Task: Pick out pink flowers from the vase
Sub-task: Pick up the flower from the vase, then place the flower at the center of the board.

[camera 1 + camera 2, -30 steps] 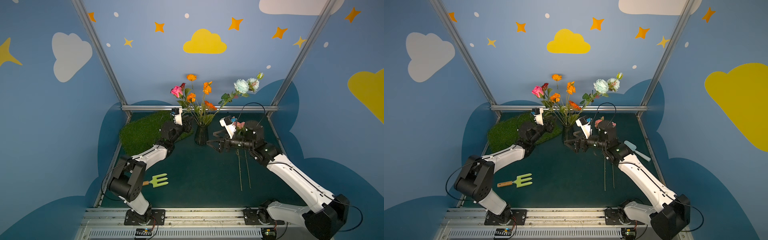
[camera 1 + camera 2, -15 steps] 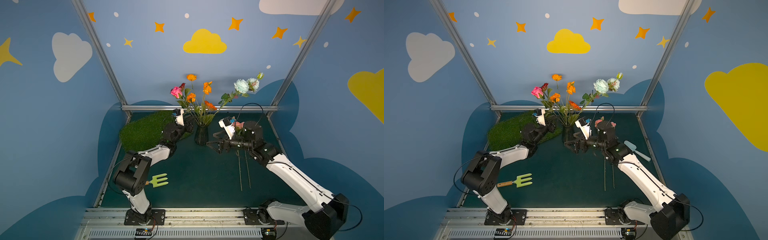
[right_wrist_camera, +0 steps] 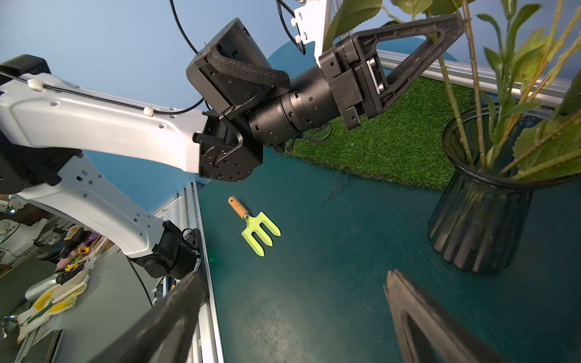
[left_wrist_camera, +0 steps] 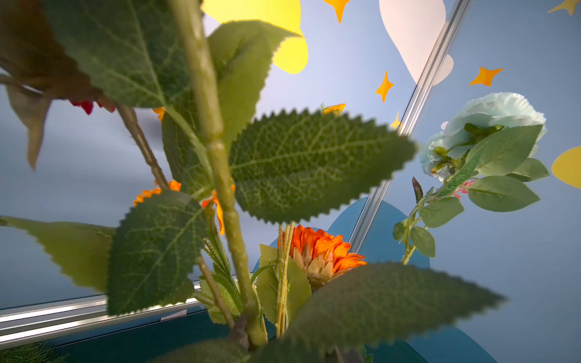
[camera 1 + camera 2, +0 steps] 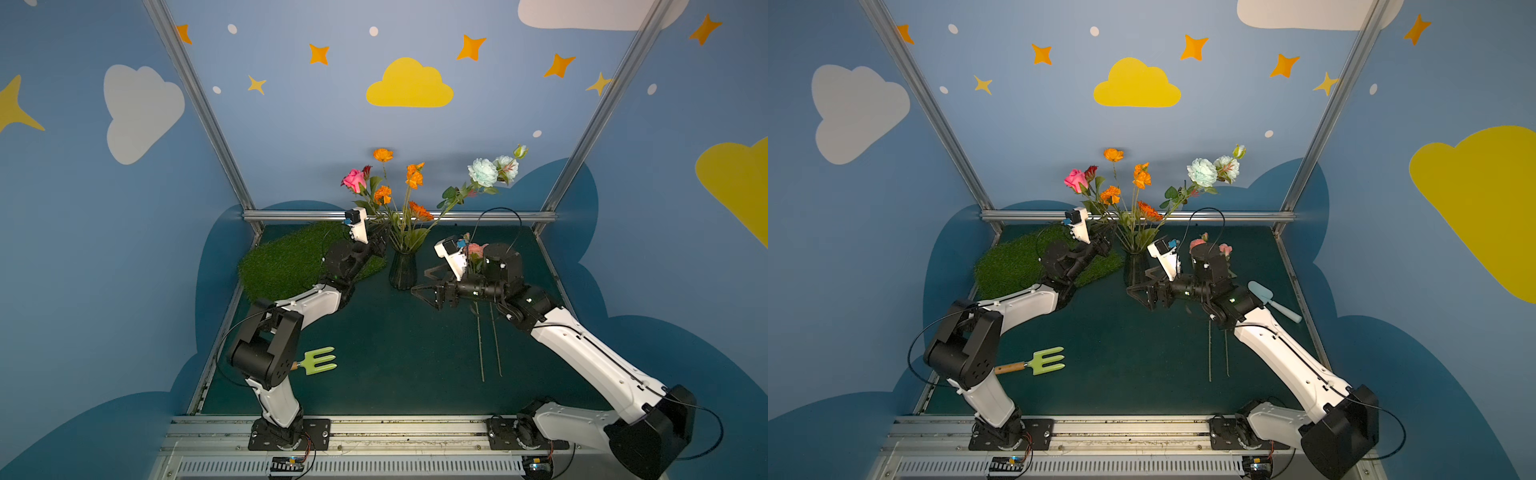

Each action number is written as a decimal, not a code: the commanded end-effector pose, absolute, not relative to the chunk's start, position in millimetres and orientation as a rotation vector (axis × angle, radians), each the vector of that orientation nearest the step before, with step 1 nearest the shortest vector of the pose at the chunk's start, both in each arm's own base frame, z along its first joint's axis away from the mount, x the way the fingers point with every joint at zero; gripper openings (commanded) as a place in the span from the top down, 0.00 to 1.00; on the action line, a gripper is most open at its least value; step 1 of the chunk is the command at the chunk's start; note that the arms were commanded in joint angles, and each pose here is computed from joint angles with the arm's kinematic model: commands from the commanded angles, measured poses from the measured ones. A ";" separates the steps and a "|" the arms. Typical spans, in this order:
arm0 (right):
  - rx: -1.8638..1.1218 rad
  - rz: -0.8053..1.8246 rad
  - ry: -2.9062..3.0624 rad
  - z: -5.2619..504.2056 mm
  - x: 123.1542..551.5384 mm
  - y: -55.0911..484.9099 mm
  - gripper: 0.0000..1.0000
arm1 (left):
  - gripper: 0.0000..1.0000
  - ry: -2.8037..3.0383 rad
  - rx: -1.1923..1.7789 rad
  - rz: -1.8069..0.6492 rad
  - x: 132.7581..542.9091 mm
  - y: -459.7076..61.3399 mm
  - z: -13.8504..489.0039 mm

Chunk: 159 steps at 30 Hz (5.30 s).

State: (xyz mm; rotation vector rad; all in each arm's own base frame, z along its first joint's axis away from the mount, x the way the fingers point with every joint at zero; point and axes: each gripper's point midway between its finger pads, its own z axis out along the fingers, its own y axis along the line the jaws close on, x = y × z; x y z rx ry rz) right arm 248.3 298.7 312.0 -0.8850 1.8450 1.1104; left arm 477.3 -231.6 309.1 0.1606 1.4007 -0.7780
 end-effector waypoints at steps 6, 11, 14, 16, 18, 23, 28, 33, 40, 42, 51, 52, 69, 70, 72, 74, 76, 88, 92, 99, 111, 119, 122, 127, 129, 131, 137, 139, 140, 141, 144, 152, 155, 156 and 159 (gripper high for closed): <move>-0.918 1.112 1.832 318.3 246.6 305.8 0.07 | 0.71 1.380 0.165 -0.778 481.4 -231.2 314.5; -0.929 1.119 1.833 317.1 245.6 310.3 0.07 | 0.84 1.371 0.184 -0.777 477.2 -232.6 319.9; -0.938 1.124 1.836 315.9 244.5 313.5 0.07 | 0.89 1.365 0.195 -0.779 475.4 -233.1 322.4; -0.945 1.125 1.835 315.2 243.1 315.3 0.07 | 0.92 1.363 0.205 -0.781 474.1 -234.1 323.9; -0.949 1.121 1.835 314.7 242.6 316.4 0.07 | 0.95 1.362 0.215 -0.785 472.8 -235.8 324.7; -0.953 1.102 1.837 314.0 242.0 316.8 0.07 | 0.97 1.354 0.266 -0.770 466.7 -244.6 331.4; -0.931 1.086 1.832 316.9 243.8 314.5 0.07 | 0.98 1.366 0.365 -0.710 457.0 -262.8 337.1; -0.928 1.090 1.828 319.0 242.6 314.5 0.07 | 0.98 1.381 0.418 -0.648 450.6 -271.3 341.8; -0.925 1.085 1.822 321.6 239.9 312.4 0.07 | 0.98 1.353 0.452 -0.622 440.4 -272.8 360.1; -0.919 1.076 1.813 324.1 239.5 310.4 0.07 | 0.98 1.343 0.460 -0.620 437.6 -272.2 366.9; -0.906 1.065 1.818 325.2 238.0 307.1 0.07 | 0.98 1.298 0.473 -0.614 423.3 -266.5 395.5; -0.902 1.062 1.819 325.4 238.3 306.7 0.07 | 0.98 1.294 0.476 -0.611 422.2 -266.3 398.2; -0.909 0.939 1.719 365.9 245.4 297.7 0.07 | 0.98 1.198 0.487 -0.571 393.4 -250.6 458.9; -0.911 0.937 1.713 368.0 245.2 297.5 0.07 | 0.98 1.189 0.486 -0.571 390.4 -249.2 463.8; -0.909 0.928 1.703 371.4 246.4 297.2 0.07 | 0.98 1.165 0.484 -0.567 384.5 -245.6 474.5; -0.912 0.924 1.701 373.1 247.3 297.8 0.07 | 0.98 1.145 0.479 -0.565 379.0 -242.2 483.2; -0.912 0.924 1.702 374.3 248.4 298.6 0.07 | 0.98 1.131 0.481 -0.563 373.4 -240.1 490.6; -0.897 0.845 1.689 387.0 255.6 292.3 0.07 | 0.98 1.038 0.476 -0.547 334.6 -220.3 531.8; -0.903 0.831 1.719 380.1 256.4 291.2 0.07 | 0.98 1.002 0.469 -0.550 317.5 -211.6 546.2; -0.894 0.787 1.751 372.3 258.1 284.8 0.07 | 0.98 0.950 0.463 -0.546 283.5 -194.1 570.0; -0.921 0.836 1.752 364.6 242.0 282.2 0.07 | 0.98 1.068 0.425 -0.540 268.2 -175.6 561.2; -1.010 0.911 1.683 360.2 219.9 284.0 0.07 | 0.98 1.232 0.447 -0.591 271.2 -181.3 510.6; -1.039 0.970 1.645 362.1 209.4 286.4 0.07 | 0.98 1.265 0.475 -0.624 271.6 -188.1 487.4; -1.040 1.017 1.588 359.0 194.1 280.8 0.07 | 0.98 1.300 0.573 -0.712 262.7 -204.7 455.5; -1.062 1.044 1.544 360.6 183.9 277.1 0.07 | 0.98 1.328 0.622 -0.746 260.3 -212.4 442.6; -1.078 1.059 1.525 361.7 177.1 274.2 0.07 | 0.98 1.366 0.671 -0.782 258.1 -218.8 431.5; -1.069 1.095 1.498 363.7 172.2 265.2 0.07 | 0.98 1.377 0.700 -0.916 250.5 -223.0 413.9; -1.051 1.129 1.490 367.5 174.4 263.9 0.07 | 0.98 1.368 0.714 -0.971 249.3 -224.1 411.2; -1.057 1.155 1.485 369.5 174.2 264.5 0.07 | 0.98 1.374 0.717 -1.000 250.1 -225.2 408.9; -1.065 1.173 1.482 370.9 174.2 265.7 0.08 | 0.98 1.374 0.726 -1.028 249.5 -227.1 407.8; -1.115 1.208 1.459 373.7 173.0 272.0 0.12 | 0.98 1.361 0.773 -1.104 245.0 -234.7 407.2; -1.134 1.233 1.457 374.8 194.5 296.4 0.26 | 0.98 1.380 0.796 -1.151 247.9 -241.0 398.9; -1.137 1.250 1.453 377.4 203.3 306.6 0.32 | 0.98 1.375 0.806 -1.177 247.3 -244.1 399.6; -1.143 1.261 1.451 378.1 204.7 310.1 0.36 | 0.98 1.373 0.811 -1.188 246.7 -245.3 400.3; -1.167 1.301 1.428 378.9 205.0 317.8 0.45 | 0.98 1.371 0.843 -1.222 244.0 -249.9 400.0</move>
